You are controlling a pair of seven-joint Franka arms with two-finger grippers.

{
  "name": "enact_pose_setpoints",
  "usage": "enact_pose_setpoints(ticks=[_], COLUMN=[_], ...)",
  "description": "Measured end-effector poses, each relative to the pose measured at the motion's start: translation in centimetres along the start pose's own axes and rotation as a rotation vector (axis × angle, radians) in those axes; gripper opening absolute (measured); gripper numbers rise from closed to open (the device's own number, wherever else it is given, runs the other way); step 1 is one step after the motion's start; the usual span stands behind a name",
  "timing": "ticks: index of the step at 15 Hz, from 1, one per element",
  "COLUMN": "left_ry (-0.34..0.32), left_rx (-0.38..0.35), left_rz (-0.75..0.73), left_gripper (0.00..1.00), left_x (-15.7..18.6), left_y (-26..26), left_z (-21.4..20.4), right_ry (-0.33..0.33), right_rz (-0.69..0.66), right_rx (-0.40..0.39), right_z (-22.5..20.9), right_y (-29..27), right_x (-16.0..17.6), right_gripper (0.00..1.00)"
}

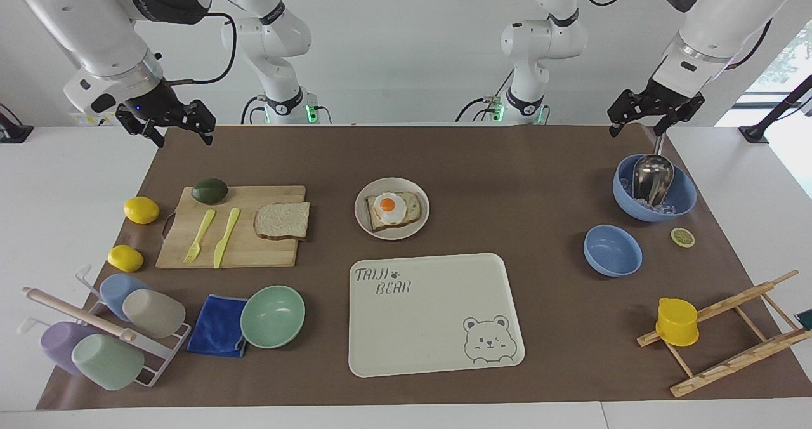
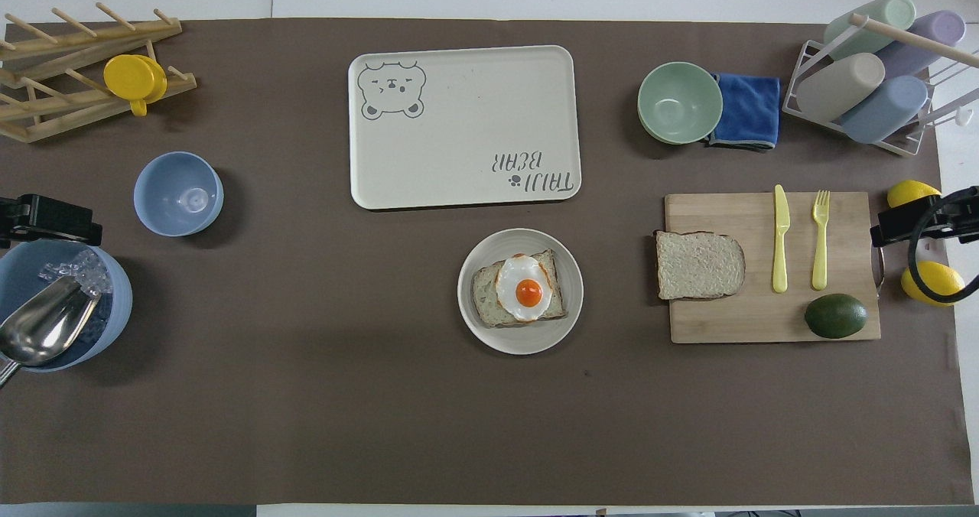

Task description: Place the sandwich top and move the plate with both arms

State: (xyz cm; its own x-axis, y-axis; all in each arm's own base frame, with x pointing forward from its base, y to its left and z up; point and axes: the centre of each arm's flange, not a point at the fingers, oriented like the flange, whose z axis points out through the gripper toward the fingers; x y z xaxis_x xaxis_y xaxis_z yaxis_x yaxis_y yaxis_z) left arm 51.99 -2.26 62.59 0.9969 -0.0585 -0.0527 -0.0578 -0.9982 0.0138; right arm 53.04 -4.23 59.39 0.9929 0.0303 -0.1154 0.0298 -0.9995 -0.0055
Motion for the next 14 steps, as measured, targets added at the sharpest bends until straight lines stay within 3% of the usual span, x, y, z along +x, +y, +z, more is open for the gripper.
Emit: enact_pose_setpoints(ticks=[3, 8, 14], left_ry=[0.000, 0.000, 0.000], left_rx=[0.000, 0.000, 0.000], left_rz=[0.000, 0.000, 0.000], left_gripper=[1.00, 1.00, 1.00], left_x=[0.0, 0.0, 0.0], left_y=[0.0, 0.0, 0.0], left_z=[0.0, 0.0, 0.0], right_ry=[-0.033, -0.110, -0.117], right_rz=[-0.015, 0.021, 0.092], right_rx=[-0.140, -0.336, -0.414], right_z=[1.5, 10.1, 18.6], right_y=[-4.2, -13.7, -22.1], right_x=[0.9, 4.9, 6.8], right_gripper=[1.00, 1.00, 1.00])
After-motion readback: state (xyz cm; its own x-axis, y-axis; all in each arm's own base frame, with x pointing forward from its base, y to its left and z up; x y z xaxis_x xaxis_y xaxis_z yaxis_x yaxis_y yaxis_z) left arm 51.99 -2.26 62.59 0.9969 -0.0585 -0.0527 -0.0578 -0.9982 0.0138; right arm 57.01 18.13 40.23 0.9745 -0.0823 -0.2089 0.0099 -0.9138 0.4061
